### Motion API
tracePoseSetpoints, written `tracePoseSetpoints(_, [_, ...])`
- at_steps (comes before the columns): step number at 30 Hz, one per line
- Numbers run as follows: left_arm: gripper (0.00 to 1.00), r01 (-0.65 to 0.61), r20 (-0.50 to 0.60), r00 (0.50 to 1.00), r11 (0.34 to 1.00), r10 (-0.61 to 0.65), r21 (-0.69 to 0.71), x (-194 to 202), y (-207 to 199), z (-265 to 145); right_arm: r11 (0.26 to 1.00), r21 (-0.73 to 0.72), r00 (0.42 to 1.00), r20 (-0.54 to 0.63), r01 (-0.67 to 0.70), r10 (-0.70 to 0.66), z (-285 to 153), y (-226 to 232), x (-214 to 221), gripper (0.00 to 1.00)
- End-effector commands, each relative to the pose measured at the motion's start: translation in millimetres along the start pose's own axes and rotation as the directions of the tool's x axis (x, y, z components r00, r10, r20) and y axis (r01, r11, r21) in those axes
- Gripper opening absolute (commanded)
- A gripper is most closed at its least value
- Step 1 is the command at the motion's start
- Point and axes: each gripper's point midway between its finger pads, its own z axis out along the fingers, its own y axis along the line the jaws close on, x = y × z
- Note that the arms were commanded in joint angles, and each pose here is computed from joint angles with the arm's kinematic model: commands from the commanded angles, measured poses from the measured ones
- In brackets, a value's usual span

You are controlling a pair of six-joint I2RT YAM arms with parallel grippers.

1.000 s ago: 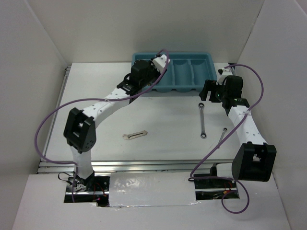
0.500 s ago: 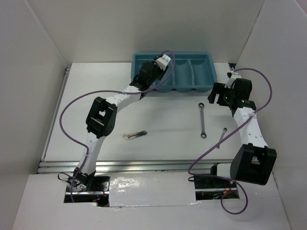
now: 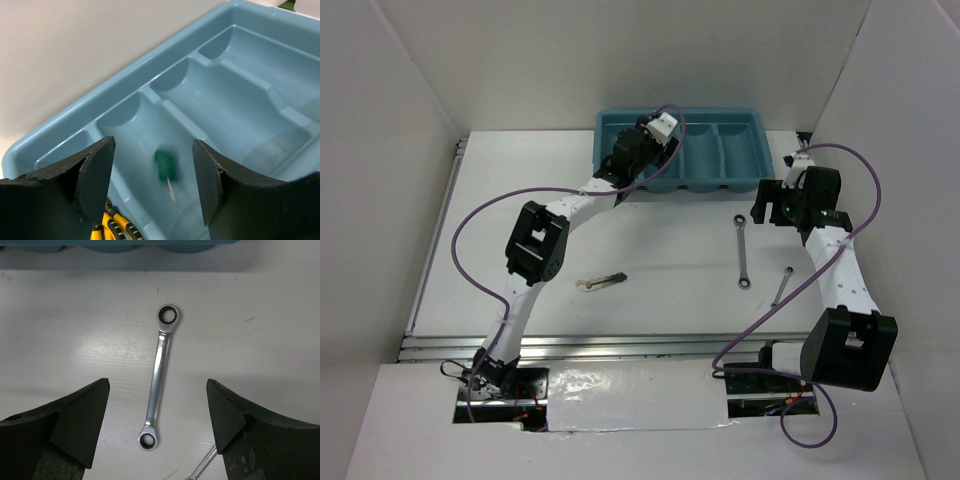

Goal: Sort the tools into containers

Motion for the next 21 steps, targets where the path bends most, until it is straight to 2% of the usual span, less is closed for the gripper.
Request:
tracePoseSetpoints(1, [0.77, 0.027, 0.124, 0.992, 1.0, -0.027, 0.0, -55, 5, -3, 0.997, -0.023, 0.997, 0.014, 0.071, -0.071, -8, 14, -1, 0.86])
tracePoseSetpoints(4, [0.76, 0.035, 0.151, 0.988, 0.999, -0.037, 0.013, -86, 15, -23, 0.993, -0.045, 0.994, -0.019, 0.107, -0.108, -3, 24, 7, 0.84])
tracePoseSetpoints(6, [0.75, 0.025, 0.147, 0.988, 0.993, -0.041, 0.113, -112, 16, -58, 0.986, -0.072, 0.987, -0.038, 0.151, -0.154, 1, 36, 12, 0.82])
tracePoseSetpoints(7, [0.74, -0.001, 0.13, 0.991, 0.985, -0.021, 0.171, -112, 13, -72, 0.981, -0.081, 0.983, -0.044, 0.174, -0.178, 3, 39, 14, 0.82])
tracePoseSetpoints(8, [0.74, -0.025, 0.118, 0.993, 0.977, 0.0, 0.211, -121, 21, -101, 0.977, -0.096, 0.979, -0.045, 0.192, -0.197, 4, 44, 15, 0.82])
tracePoseSetpoints(9, [0.74, -0.035, 0.095, 0.995, 0.963, 0.009, 0.267, -119, 16, -119, 0.969, -0.126, 0.974, -0.053, 0.214, -0.222, 4, 51, 19, 0.8])
tracePoseSetpoints(10, [0.75, -0.011, 0.01, 1.0, 0.958, 0.009, 0.285, -99, 23, -153, 0.932, -0.193, 0.948, -0.034, 0.305, -0.317, 6, 76, 24, 0.79])
tracePoseSetpoints(11, [0.75, -0.005, -0.005, 1.0, 0.964, 0.007, 0.265, -93, 33, -167, 0.932, -0.194, 0.947, -0.031, 0.307, -0.318, 6, 76, 24, 0.79])
tracePoseSetpoints(12, [0.77, 0.038, -0.038, 0.999, 0.962, -0.028, 0.27, -85, 38, -185, 0.891, -0.238, 0.917, -0.008, 0.386, -0.399, 6, 96, 28, 0.79])
tracePoseSetpoints(13, [0.78, 0.074, -0.068, 0.996, 0.973, -0.061, 0.22, -76, 58, -214, 0.863, -0.26, 0.895, 0.01, 0.433, -0.446, 7, 107, 33, 0.79])
tracePoseSetpoints(14, [0.79, 0.11, -0.097, 0.991, 0.975, -0.093, 0.195, -67, 68, -227, 0.833, -0.289, 0.873, 0.022, 0.473, -0.488, 8, 119, 37, 0.79])
tracePoseSetpoints(17, [0.9, 0.224, -0.182, 0.963, 0.967, -0.2, 0.12, -46, 93, -274, 0.676, -0.427, 0.771, 0.085, 0.6, -0.631, 6, 171, 57, 0.79])
tracePoseSetpoints(20, [0.99, 0.288, -0.258, 0.931, 0.954, -0.26, 0.079, -23, 98, -315, 0.42, -0.59, 0.618, 0.177, 0.689, -0.766, 2, 225, 87, 0.84])
tracePoseSetpoints(21, [0.99, 0.275, -0.266, 0.932, 0.958, -0.246, 0.079, -21, 98, -323, 0.288, -0.62, 0.528, 0.243, 0.73, -0.814, 0, 238, 95, 0.84])
